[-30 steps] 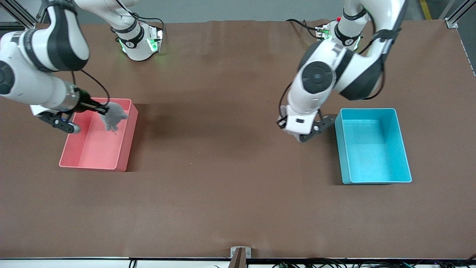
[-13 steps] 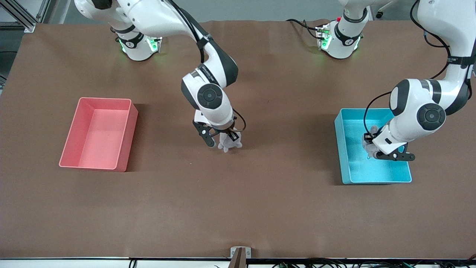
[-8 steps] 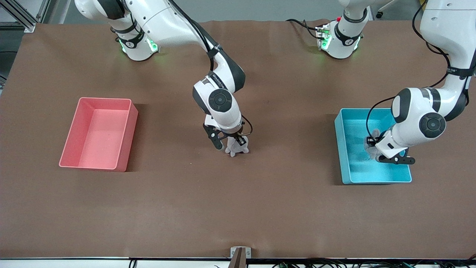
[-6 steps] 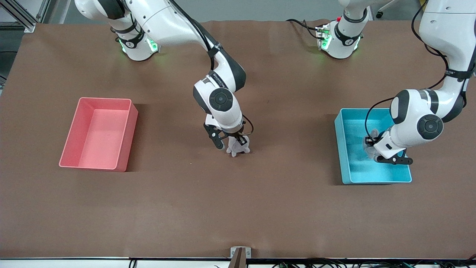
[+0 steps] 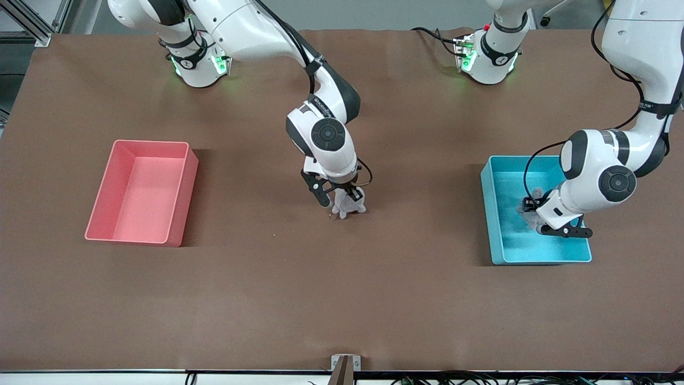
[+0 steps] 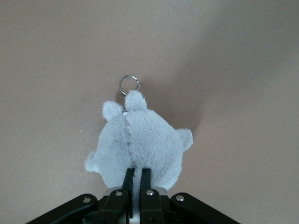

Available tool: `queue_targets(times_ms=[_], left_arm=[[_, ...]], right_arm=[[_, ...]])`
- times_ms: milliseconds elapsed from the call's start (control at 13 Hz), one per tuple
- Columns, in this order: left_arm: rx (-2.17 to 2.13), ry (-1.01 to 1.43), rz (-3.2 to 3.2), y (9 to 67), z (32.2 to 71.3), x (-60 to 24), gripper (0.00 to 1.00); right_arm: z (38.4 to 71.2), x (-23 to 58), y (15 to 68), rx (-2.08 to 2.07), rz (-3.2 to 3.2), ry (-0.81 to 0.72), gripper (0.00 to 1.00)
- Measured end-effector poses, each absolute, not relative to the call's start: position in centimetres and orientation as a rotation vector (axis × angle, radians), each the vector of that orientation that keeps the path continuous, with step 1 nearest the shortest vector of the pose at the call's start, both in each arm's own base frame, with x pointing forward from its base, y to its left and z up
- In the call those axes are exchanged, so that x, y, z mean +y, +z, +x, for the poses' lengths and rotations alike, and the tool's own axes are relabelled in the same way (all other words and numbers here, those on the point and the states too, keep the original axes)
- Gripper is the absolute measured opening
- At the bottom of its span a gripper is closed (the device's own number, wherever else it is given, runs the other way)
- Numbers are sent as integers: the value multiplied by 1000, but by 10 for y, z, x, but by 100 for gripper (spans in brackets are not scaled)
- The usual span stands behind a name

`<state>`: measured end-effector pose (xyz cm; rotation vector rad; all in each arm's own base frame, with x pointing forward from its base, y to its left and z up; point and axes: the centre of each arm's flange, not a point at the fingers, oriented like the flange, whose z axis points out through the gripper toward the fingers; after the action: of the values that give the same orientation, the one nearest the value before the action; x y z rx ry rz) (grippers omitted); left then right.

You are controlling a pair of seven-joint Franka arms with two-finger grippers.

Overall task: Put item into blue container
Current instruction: 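Open the left gripper in the blue box while the right gripper sets plush down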

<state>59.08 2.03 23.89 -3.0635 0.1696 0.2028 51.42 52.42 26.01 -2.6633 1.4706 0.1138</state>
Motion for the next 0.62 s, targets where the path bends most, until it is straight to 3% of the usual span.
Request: queue_targets(times_ms=[231,308,615], left_arm=[[185,142,-3060,262,597,13,99],[200,127,-3058,272,597,7,100],[284,154,-3043,310,593,-30,100]], right_arm=[[515,523,260,1477,-2661,109,8],[516,522,260,1478,-2663,102,14],[528,510,262,1465,-2689,31,58]])
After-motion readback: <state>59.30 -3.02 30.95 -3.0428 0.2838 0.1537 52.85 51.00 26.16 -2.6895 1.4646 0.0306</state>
